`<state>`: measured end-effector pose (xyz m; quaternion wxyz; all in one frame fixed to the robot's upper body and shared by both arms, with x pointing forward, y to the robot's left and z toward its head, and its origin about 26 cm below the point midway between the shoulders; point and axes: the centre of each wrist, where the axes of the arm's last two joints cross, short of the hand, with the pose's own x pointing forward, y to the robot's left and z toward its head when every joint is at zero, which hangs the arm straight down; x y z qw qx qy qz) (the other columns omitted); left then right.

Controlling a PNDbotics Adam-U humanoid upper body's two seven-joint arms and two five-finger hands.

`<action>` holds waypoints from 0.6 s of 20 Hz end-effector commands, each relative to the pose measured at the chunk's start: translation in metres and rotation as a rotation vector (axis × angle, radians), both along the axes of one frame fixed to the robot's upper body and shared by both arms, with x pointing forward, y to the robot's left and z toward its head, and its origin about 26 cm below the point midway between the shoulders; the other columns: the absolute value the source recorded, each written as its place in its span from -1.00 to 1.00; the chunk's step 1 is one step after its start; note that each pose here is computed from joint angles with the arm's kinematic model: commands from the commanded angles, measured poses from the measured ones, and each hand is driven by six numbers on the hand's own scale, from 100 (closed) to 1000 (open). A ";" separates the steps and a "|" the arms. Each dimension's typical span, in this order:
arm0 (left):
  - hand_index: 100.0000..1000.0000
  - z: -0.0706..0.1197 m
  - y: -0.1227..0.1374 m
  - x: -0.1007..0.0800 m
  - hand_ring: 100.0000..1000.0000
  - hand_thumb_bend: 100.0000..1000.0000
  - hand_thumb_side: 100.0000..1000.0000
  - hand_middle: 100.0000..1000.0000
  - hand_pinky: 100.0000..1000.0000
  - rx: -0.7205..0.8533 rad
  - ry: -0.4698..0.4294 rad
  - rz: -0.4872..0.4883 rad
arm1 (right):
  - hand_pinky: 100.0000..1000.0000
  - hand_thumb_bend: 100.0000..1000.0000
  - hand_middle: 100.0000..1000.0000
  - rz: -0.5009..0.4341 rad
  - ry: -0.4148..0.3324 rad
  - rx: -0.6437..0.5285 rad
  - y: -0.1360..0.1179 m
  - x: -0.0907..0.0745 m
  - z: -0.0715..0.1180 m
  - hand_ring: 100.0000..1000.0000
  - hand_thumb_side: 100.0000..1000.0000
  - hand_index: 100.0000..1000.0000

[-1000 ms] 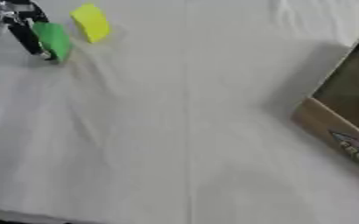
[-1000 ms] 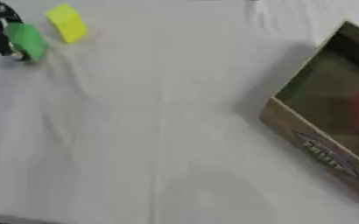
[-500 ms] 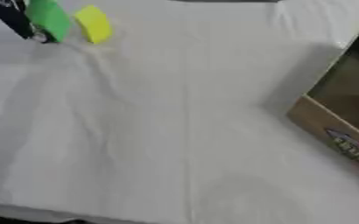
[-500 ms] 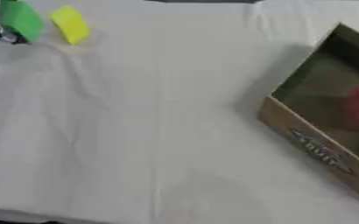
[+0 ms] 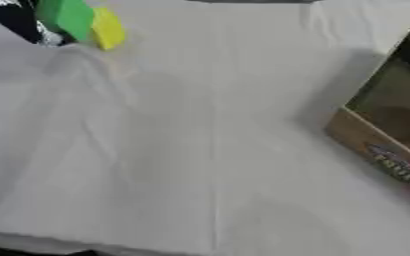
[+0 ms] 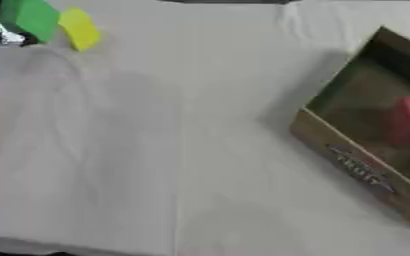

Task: Pick up the objects with one hand, pass them to the other hand, and then place them into the box on the other side of the table.

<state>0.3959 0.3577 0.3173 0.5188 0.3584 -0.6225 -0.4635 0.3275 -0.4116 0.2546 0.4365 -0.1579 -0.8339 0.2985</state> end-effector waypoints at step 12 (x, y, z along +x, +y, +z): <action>0.18 -0.002 -0.030 -0.032 -0.20 -1.00 -1.00 -0.30 -0.06 -0.101 -0.088 -0.102 | 1.00 -1.00 0.41 -0.001 -0.046 -0.011 -0.004 -0.007 0.022 0.36 0.29 0.62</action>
